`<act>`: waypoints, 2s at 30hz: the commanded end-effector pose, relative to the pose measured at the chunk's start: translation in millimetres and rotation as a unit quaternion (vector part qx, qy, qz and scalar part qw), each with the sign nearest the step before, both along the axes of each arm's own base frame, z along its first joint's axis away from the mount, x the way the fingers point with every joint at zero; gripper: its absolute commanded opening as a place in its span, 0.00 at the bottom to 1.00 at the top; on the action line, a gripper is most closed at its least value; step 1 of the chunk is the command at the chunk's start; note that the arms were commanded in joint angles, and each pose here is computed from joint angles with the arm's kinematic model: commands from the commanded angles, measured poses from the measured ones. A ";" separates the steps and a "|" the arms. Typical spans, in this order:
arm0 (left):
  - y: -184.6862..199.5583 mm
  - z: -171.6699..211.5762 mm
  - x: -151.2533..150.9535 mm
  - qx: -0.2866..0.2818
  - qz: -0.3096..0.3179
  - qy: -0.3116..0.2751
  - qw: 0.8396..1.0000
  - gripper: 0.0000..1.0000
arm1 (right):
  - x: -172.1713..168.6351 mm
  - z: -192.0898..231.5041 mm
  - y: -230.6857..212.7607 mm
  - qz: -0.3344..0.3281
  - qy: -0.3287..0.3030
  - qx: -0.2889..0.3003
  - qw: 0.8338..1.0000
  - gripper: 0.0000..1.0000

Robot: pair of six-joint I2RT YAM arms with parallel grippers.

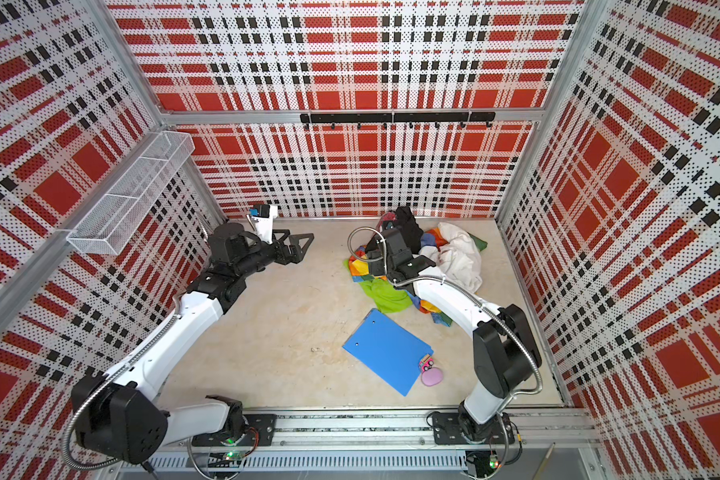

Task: Pick out a specific cloth from the pile
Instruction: 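Lower the right gripper onto the black shirt and close on it, then lift the black shirt high out of the pile with the right gripper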

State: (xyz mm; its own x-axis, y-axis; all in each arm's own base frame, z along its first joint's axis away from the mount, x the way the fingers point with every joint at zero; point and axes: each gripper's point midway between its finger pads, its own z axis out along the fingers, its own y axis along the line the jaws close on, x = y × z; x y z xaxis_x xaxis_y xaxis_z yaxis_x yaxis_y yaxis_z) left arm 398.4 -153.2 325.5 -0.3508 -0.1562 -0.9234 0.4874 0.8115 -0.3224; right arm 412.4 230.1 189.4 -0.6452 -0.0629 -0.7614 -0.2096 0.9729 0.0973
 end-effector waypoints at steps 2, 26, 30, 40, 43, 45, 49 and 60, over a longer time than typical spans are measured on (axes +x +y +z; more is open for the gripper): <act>11.8 10.7 5.6 -0.017 0.013 -0.011 1.000 0.99 | -3.5 -8.1 -5.4 -0.003 -0.007 -0.035 0.999 0.77; 12.2 13.7 3.6 -0.019 0.013 -0.017 1.000 0.99 | 20.5 -17.0 -82.2 -0.098 -0.012 -0.169 0.981 0.17; 12.5 12.4 5.2 -0.025 0.011 -0.013 1.000 0.99 | 0.4 -49.8 -92.9 -0.088 0.031 -0.174 0.980 0.20; 10.5 9.4 6.2 -0.025 0.009 -0.009 1.000 0.99 | -0.3 -72.4 -78.0 -0.062 0.051 -0.116 0.990 0.42; 10.9 9.4 6.1 -0.025 0.010 -0.009 1.000 0.99 | 3.6 -44.3 -66.9 -0.048 0.031 -0.084 0.995 0.60; 10.9 10.1 6.1 -0.026 0.009 -0.010 1.000 0.99 | 6.9 -18.8 -59.3 -0.038 0.011 -0.059 0.997 0.71; 11.6 10.5 6.4 -0.032 0.006 -0.008 0.999 0.99 | 25.3 34.8 -50.0 -0.033 -0.036 0.003 0.999 0.83; 10.8 11.0 5.4 -0.030 0.005 -0.011 0.999 0.99 | 129.2 39.5 -52.2 -0.108 -0.046 0.066 0.991 0.88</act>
State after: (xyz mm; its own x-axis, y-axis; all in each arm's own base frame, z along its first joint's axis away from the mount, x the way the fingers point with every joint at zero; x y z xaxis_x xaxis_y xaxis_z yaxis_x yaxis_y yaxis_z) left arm 403.4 -141.1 331.3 -0.3484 -0.2070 -0.9142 0.4706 0.8049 -0.3616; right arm 524.7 174.6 250.4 -0.5315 0.1458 -0.8344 -0.0518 0.9776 0.2038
